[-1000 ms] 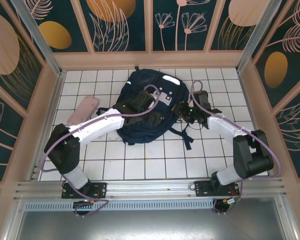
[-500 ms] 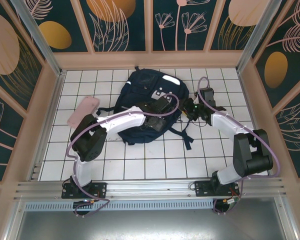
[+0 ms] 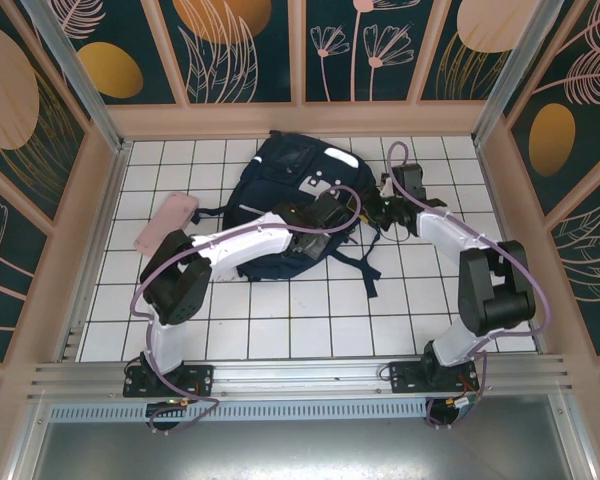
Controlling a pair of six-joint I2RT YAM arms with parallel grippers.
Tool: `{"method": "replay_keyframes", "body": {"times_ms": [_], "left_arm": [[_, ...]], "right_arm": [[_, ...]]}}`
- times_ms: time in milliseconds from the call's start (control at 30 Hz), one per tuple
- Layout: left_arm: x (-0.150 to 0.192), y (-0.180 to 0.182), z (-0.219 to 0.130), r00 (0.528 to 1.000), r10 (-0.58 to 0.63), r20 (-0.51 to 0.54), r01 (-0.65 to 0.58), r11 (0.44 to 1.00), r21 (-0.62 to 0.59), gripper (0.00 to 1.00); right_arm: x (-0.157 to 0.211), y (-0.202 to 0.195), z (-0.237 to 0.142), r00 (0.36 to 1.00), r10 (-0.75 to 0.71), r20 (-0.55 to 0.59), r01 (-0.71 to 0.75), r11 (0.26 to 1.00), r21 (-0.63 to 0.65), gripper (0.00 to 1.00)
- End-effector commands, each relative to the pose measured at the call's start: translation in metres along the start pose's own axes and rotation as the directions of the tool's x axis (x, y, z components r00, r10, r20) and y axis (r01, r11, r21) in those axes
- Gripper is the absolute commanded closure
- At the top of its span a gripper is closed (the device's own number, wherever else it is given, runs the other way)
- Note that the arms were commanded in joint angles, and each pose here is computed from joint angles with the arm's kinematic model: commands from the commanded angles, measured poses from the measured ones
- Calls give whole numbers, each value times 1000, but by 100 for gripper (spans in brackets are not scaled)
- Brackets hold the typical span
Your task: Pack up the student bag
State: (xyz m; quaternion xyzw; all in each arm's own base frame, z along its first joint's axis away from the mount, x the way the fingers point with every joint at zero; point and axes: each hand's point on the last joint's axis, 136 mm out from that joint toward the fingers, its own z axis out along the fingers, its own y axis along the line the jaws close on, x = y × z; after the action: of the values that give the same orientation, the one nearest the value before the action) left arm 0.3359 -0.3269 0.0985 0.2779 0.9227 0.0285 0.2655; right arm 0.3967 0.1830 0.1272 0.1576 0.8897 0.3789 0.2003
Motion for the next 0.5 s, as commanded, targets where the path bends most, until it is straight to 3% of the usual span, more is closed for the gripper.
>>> {"method": "replay_keyframes", "body": {"times_ms": [0,467], "left_arm": [[-29,23,-25,989,-55,134,62,997,-47,100],[-31,15,-31,984,-64,168,62,998,17,100]], "right_arm": [[-7,0,9,998,-51,-27,51,999,7,63],[-18,-8,44,994,-64,-86,67,997,30,63]]}}
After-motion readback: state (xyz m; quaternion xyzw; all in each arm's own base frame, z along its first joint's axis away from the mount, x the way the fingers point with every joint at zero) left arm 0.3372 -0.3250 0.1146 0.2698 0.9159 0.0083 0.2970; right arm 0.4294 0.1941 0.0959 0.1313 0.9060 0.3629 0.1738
